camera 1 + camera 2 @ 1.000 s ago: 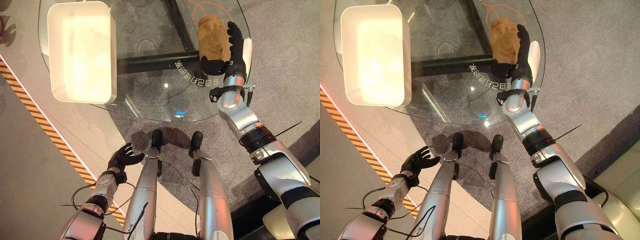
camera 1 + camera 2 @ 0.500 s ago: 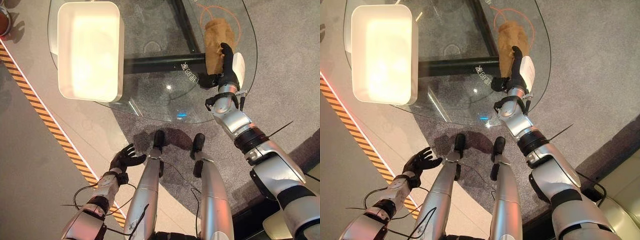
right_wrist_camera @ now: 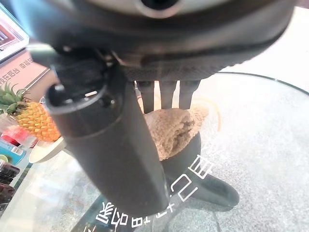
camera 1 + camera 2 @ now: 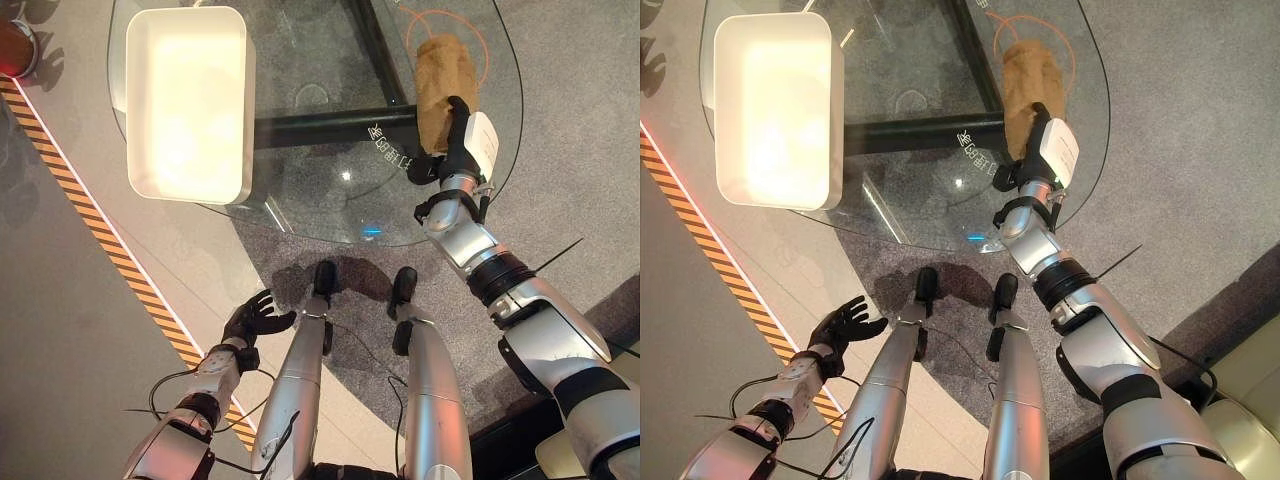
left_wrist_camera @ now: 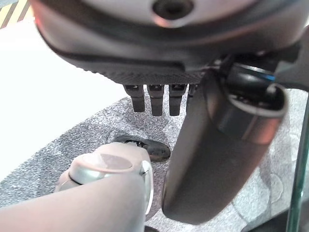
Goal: Wipe the table with a cloth and put it in the basket.
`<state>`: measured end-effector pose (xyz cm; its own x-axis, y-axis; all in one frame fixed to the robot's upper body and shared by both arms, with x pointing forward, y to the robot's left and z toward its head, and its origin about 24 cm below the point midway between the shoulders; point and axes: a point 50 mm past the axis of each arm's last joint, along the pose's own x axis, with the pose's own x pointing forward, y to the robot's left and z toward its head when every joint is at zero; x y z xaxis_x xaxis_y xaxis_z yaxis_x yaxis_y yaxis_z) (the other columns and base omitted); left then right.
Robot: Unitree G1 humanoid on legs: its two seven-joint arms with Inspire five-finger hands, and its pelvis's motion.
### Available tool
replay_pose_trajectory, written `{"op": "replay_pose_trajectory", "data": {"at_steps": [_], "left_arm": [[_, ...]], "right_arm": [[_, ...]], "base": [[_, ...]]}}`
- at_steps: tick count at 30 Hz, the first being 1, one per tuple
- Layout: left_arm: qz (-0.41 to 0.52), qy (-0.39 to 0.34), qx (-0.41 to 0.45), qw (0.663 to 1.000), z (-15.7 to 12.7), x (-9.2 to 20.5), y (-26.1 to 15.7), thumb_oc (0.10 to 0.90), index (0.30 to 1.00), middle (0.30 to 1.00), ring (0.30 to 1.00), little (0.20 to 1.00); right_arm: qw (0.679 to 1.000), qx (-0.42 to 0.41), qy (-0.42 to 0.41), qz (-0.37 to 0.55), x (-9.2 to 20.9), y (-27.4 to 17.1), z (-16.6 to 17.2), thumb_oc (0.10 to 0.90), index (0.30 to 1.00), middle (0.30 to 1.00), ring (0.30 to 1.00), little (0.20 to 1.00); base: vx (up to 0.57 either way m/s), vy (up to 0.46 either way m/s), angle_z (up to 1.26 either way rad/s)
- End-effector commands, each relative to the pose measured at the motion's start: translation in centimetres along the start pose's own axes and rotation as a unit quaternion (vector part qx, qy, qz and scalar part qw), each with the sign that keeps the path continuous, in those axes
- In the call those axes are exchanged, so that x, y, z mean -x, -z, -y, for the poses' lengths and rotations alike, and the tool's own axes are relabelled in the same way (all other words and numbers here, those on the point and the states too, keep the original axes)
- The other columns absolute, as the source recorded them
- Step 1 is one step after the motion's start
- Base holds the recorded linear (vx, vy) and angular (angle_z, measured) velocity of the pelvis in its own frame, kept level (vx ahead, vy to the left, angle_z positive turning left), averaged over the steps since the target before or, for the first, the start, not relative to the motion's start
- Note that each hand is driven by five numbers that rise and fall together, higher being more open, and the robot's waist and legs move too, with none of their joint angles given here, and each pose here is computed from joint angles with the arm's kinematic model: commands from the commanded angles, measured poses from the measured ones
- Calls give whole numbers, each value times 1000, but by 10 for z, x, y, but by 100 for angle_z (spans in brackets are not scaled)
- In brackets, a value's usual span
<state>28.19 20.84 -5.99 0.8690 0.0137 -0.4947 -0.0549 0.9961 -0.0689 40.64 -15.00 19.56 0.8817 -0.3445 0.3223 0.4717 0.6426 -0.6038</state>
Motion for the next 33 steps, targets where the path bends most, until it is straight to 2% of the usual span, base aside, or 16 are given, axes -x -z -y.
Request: {"op": "replay_pose_trajectory", "data": {"at_steps": [1, 12, 33], "left_arm": [[-19, 0, 14, 1000, 10, 6, 22, 800, 900, 900, 900, 900], [-23, 14, 14, 1000, 17, 7, 25, 800, 900, 900, 900, 900], [-29, 27, 20, 999, 24, 8, 30, 800, 900, 900, 900, 900]], "right_arm": [[993, -8, 82, 83, -15, -50, 27, 800, 900, 900, 900, 900], [990, -60, 120, 50, -18, -50, 31, 800, 900, 900, 900, 900], [986, 8, 168, 9, -32, -23, 49, 800, 900, 900, 900, 900]], "base": [[0, 0, 0], [0, 0, 0], [7, 11, 1]]}}
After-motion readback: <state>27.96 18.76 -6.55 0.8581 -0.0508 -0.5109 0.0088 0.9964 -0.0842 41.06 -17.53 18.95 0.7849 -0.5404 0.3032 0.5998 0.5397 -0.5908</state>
